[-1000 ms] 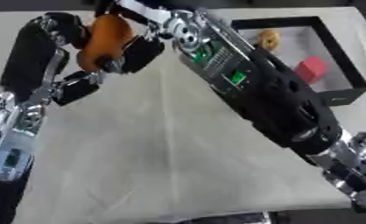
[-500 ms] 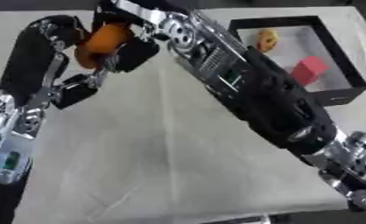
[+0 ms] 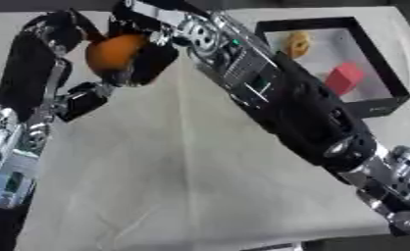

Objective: Pick up the objects with one hand, pass them to the other hand, and then place them into the box on the other side of the table.

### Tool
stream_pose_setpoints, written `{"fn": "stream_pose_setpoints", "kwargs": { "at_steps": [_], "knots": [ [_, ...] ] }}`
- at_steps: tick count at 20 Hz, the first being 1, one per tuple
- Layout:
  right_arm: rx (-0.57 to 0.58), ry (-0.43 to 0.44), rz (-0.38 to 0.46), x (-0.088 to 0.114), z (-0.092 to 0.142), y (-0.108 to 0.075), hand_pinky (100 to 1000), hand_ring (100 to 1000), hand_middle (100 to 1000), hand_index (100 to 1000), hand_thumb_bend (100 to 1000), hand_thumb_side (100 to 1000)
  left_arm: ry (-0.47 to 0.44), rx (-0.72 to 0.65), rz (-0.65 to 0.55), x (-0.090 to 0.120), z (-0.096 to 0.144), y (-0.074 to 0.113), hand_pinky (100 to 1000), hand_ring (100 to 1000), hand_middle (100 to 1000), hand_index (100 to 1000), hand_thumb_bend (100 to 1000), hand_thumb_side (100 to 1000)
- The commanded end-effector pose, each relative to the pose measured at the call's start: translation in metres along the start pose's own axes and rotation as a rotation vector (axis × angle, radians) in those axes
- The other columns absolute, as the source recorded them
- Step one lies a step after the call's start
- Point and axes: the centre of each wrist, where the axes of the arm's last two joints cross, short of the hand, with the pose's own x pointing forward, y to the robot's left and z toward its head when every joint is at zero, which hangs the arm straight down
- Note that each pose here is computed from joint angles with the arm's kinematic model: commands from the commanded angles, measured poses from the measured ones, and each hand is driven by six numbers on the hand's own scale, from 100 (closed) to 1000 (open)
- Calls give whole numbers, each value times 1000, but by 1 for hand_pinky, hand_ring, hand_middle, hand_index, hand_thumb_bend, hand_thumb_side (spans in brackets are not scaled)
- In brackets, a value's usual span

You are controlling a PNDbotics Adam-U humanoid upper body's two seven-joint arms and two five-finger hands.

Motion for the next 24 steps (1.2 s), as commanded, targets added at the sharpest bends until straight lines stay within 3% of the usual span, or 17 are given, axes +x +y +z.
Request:
{"fn": "stream_pose_setpoints", "kwargs": {
  "at_steps": [1, 5, 9, 17, 20, 24],
  "knots": [
    [-13, -17, -5, 6, 7, -9, 661, 360, 100, 370, 386, 100, 45, 17, -25, -3, -4, 4, 758, 712, 737, 1000, 703, 127],
    [-28, -10, -21, 4, 12, -15, 661, 360, 100, 373, 385, 100, 128, -12, -26, -7, 1, 1, 753, 705, 733, 1000, 779, 276],
    [-68, 3, -23, 1, 21, -26, 661, 360, 100, 375, 384, 100, 146, -55, -31, -12, 8, 1, 757, 704, 732, 1000, 788, 413],
    [-199, 91, -86, -28, 51, -67, 663, 355, 100, 380, 376, 100, 143, -81, -41, -30, 24, 14, 764, 703, 726, 987, 827, 675],
    [-253, 126, -108, -40, 62, -81, 664, 355, 100, 381, 374, 100, 142, -85, -46, -37, 28, 20, 762, 701, 725, 984, 828, 685],
    [-364, 242, -131, -74, 87, -101, 667, 355, 100, 386, 371, 100, 179, -66, -69, -52, 41, 37, 743, 676, 698, 934, 765, 659]
  ]
}}
